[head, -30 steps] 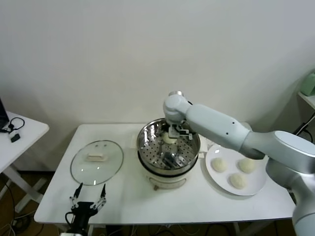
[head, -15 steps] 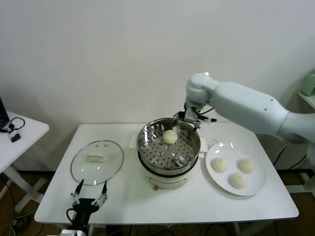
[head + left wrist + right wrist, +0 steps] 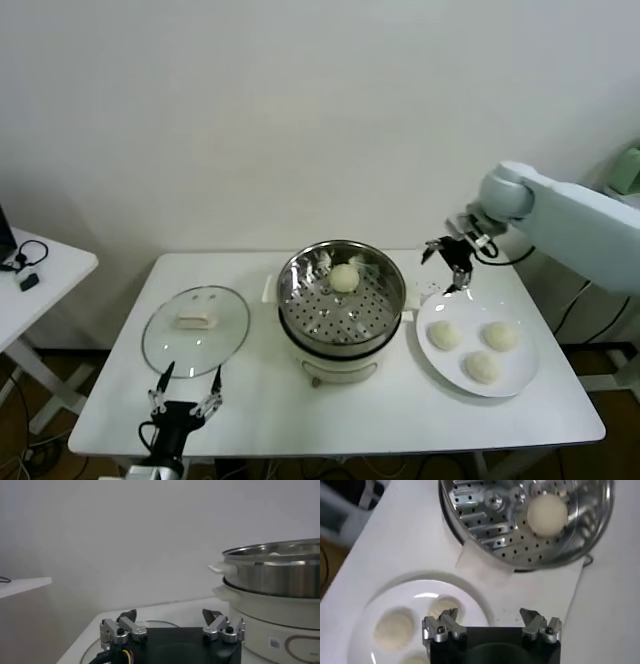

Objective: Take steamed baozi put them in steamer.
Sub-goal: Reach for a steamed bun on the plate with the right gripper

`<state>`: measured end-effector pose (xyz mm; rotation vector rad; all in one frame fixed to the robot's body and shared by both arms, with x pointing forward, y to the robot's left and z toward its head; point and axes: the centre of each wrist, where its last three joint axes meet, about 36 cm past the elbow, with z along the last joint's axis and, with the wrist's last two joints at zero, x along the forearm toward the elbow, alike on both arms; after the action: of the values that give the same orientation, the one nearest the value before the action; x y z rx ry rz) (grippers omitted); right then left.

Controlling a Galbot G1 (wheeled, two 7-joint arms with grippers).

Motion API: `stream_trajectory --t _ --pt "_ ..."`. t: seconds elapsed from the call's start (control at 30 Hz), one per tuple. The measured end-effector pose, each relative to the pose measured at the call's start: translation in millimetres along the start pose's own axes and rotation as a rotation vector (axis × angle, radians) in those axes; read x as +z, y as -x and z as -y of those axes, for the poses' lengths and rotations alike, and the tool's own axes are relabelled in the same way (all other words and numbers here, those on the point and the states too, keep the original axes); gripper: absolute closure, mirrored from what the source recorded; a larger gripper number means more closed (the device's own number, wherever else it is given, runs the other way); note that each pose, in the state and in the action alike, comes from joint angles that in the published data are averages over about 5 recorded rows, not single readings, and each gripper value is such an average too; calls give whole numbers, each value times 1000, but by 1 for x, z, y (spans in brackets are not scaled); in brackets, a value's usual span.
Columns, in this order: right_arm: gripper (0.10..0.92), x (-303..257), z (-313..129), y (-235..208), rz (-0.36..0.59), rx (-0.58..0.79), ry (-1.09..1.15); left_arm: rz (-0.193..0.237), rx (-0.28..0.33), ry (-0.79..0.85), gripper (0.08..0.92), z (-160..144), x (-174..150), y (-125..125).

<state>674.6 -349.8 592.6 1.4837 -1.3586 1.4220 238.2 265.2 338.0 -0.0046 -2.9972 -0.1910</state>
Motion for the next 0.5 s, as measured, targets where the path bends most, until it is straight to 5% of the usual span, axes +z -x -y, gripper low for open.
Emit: stream_trajectory --t 0.5 --pt "200 47 -37 87 -21 -77 201 -1 -14 3 177 -5 0 -1"
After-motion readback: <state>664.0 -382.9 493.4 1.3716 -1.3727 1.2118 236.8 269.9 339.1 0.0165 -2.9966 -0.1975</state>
